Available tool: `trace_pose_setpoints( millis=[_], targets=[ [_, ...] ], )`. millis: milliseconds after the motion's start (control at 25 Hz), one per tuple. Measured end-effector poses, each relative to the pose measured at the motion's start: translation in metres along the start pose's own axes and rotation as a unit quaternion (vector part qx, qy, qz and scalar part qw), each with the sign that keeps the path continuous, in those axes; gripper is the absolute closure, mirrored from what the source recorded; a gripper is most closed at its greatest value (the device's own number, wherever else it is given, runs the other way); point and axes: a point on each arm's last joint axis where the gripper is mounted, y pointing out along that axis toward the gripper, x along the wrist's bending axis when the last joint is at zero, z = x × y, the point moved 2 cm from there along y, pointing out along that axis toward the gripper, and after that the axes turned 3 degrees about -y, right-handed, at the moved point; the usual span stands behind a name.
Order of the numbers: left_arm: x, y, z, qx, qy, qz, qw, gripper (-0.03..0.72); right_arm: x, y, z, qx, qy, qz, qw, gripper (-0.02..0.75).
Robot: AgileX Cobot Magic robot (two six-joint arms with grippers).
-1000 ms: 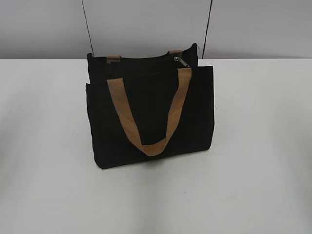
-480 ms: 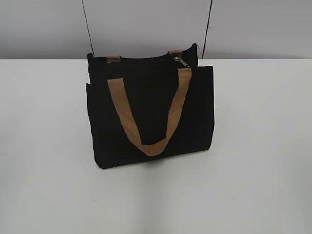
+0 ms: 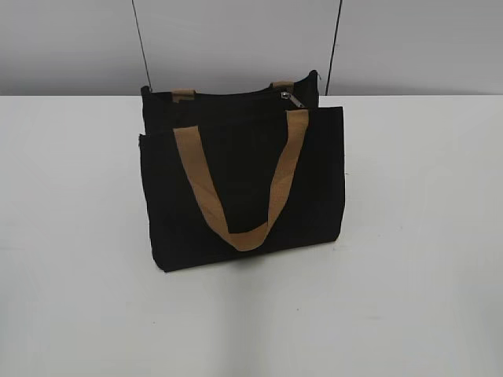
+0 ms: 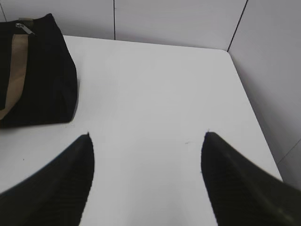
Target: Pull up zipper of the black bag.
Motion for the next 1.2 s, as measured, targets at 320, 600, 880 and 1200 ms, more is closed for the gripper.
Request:
trace_pose_setpoints(
  millis=[320, 600, 880, 1200],
  targets=[
    [-0.011, 0.003, 0.008, -0.071, 0.025, 0.052, 0.996, 0.277, 0.001, 0.047, 0.045, 0.103, 0.02, -0.027, 0.994, 0.223],
    [-0.01, 0.006, 0.007, -0.078, 0.006, 0.047, 0.996, 0.277, -0.002, 0.063, 0.052, 0.09, 0.015, -0.026, 0.995, 0.223],
    [-0.008, 0.006, 0.006, -0.081, -0.034, 0.042, 0.995, 0.279, -0.002, 0.062, 0.051, 0.079, 0.002, -0.051, 0.996, 0.223],
    [-0.008, 0.006, 0.006, -0.081, -0.035, 0.043, 0.995, 0.283, -0.002, 0.062, 0.051, 0.078, 0.0, -0.054, 0.996, 0.224]
  ],
)
